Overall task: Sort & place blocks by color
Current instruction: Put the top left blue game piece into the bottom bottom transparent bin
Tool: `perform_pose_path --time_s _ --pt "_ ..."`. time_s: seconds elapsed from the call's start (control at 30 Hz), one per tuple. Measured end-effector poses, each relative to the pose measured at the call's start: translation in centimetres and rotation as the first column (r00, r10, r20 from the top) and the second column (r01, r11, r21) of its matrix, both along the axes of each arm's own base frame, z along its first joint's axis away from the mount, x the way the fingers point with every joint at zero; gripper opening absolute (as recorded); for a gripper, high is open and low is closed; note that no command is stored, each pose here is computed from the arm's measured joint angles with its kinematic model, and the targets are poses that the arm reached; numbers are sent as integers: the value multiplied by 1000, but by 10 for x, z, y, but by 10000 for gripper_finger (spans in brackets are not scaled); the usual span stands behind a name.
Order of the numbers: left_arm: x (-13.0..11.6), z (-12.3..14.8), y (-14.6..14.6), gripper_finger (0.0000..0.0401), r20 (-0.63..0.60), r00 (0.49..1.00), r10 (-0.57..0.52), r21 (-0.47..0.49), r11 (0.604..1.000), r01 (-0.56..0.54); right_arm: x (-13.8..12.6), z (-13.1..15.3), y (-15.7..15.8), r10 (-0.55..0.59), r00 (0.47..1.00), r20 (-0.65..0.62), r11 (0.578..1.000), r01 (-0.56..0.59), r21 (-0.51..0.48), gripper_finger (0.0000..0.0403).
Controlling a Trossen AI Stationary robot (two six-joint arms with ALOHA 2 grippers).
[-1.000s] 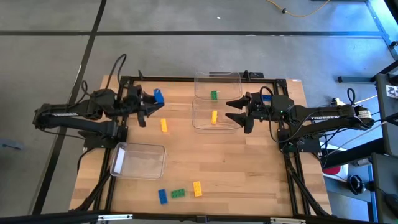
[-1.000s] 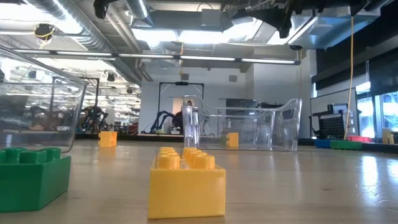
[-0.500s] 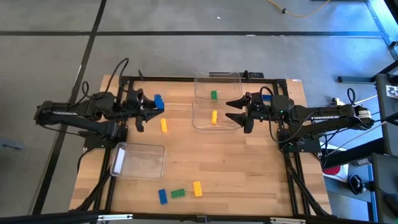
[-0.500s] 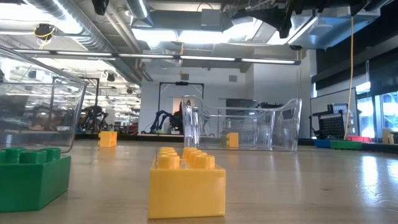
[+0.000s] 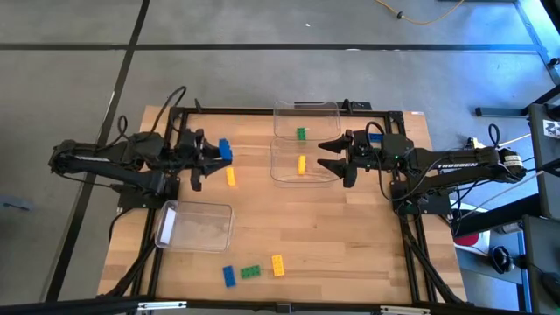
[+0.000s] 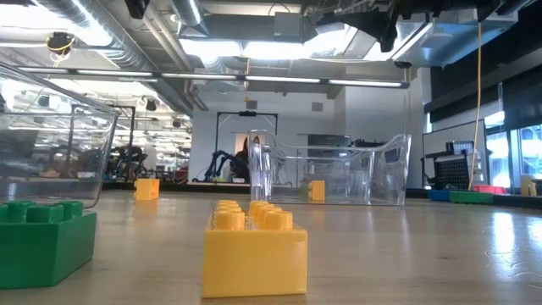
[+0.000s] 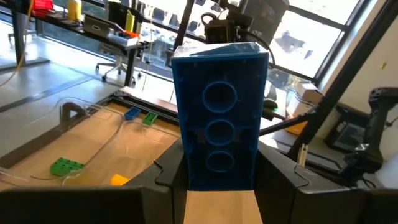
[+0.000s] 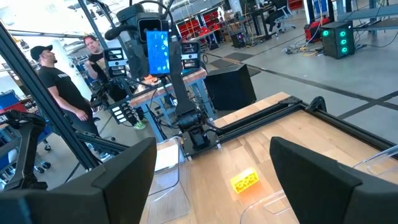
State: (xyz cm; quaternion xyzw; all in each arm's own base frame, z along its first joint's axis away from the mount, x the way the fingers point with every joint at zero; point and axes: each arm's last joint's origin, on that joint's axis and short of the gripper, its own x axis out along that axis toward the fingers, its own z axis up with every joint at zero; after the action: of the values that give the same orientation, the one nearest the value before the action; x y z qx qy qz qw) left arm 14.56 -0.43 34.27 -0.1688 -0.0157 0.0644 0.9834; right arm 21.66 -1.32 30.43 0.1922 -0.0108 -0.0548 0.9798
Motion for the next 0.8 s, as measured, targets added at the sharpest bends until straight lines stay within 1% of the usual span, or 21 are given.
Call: perform_pose_path --time_s 0.2,0.4,0.57,0.67,0.73,0.77,0.8 --pt "0 1 0 126 13 1000 -15 -7 1000 15 0 0 0 0 1000 0 1000 0 0 316" --pt "2 4 -10 126 59 994 -97 -77 992 101 0 0 0 0 1000 0 1000 0 0 316" --pt "12 5 -27 126 81 979 -189 -80 977 195 0 0 0 0 1000 0 1000 0 0 316" --pt "22 7 -35 126 36 975 -218 -78 972 220 0 0 0 0 1000 0 1000 0 0 316" --pt "29 18 -38 126 -16 973 -230 -74 971 228 0 0 0 0 1000 0 1000 0 0 316" --pt "32 24 -39 126 -67 970 -234 -70 971 230 0 0 0 0 1000 0 1000 0 0 316" --pt "35 27 -40 126 -143 960 -242 -69 970 234 0 0 0 0 1000 0 1000 0 0 316"
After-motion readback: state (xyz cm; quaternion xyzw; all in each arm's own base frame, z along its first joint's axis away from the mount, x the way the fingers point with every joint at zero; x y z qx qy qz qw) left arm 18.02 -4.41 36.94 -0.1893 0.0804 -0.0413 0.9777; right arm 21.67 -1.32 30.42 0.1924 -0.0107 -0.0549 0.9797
